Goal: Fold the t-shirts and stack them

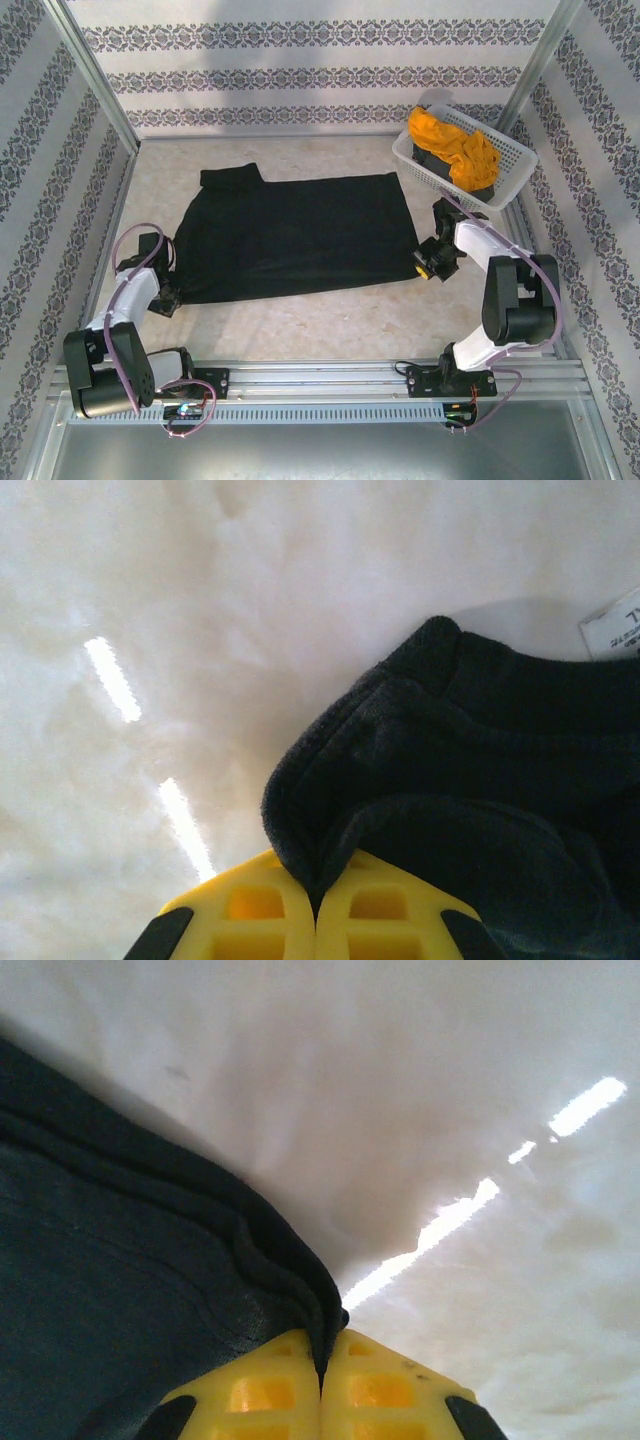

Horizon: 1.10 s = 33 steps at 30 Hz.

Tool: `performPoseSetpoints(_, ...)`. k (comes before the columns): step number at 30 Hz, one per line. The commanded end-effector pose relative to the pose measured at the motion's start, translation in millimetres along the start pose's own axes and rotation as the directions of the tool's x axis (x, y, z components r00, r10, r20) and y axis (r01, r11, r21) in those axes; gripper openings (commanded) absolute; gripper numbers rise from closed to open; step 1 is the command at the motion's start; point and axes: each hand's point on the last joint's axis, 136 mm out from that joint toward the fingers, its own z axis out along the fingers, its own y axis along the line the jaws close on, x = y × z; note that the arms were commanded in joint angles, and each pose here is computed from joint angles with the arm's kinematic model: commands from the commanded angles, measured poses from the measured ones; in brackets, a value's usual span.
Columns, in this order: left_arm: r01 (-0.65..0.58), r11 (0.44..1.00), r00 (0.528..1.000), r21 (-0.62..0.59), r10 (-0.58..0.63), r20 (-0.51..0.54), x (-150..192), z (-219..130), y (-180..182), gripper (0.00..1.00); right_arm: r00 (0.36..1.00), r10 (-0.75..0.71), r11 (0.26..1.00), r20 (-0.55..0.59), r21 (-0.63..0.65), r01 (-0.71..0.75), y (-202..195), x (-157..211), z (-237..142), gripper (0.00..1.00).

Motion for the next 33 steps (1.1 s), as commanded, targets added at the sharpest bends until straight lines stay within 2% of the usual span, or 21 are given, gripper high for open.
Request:
performPoseSetpoints(1, 0.044, 0.994, 0.998, -0.1, -0.039, 0.052, -3, -4, 31, 0.03, 0.999, 0.024, 0.995, 0.034, 0.095, -0.027, -34, 1, -3, 0.0)
performPoseSetpoints(8, 0.112, 0.987, 0.993, -0.114, -0.107, 0.046, 8, -2, 49, 0.04, 0.998, 0.063, 0.986, 0.004, 0.153, -0.062, -66, 22, -4, 0.0)
performPoseSetpoints(13, 0.15, 0.98, 0.987, -0.129, -0.141, 0.078, 7, -8, 59, 0.04, 0.995, 0.099, 0.975, -0.027, 0.201, -0.092, -89, 41, -2, 0.0)
performPoseSetpoints(21, 0.16, 0.979, 0.985, -0.128, -0.149, 0.09, 8, -8, 64, 0.05, 0.987, 0.158, 0.964, -0.017, 0.218, -0.15, -112, 58, -6, 0.0)
performPoseSetpoints(23, 0.156, 0.981, 0.985, -0.116, -0.146, 0.091, 6, -8, 61, 0.14, 0.984, 0.178, 0.962, -0.011, 0.212, -0.172, -112, 59, -9, 0.0)
performPoseSetpoints(24, 0.151, 0.983, 0.986, -0.108, -0.141, 0.091, 5, -9, 58, 0.2, 0.985, 0.169, 0.967, -0.01, 0.197, -0.164, -109, 58, -10, 0.04)
performPoseSetpoints(27, 0.127, 0.989, 0.987, -0.07, -0.119, 0.104, -5, -20, 43, 0.37, 0.987, 0.154, 0.97, 0.041, 0.185, -0.159, -102, 48, -26, 0.27)
performPoseSetpoints(30, 0.072, 0.997, 0.989, 0.004, -0.072, 0.131, -22, -40, 13, 0.51, 0.984, 0.13, 0.98, 0.119, 0.137, -0.147, -88, 33, -47, 0.37)
performPoseSetpoints(31, 0.042, 0.999, 0.989, 0.033, -0.047, 0.137, -26, -45, 0, 0.52, 0.982, 0.113, 0.987, 0.149, 0.101, -0.129, -79, 27, -54, 0.38)
performPoseSetpoints(33, -0.062, 0.979, 0.989, 0.193, 0.035, 0.141, -38, -59, -53, 0.52, 0.978, 0.03, 0.999, 0.207, -0.032, -0.024, -44, 12, -65, 0.38)
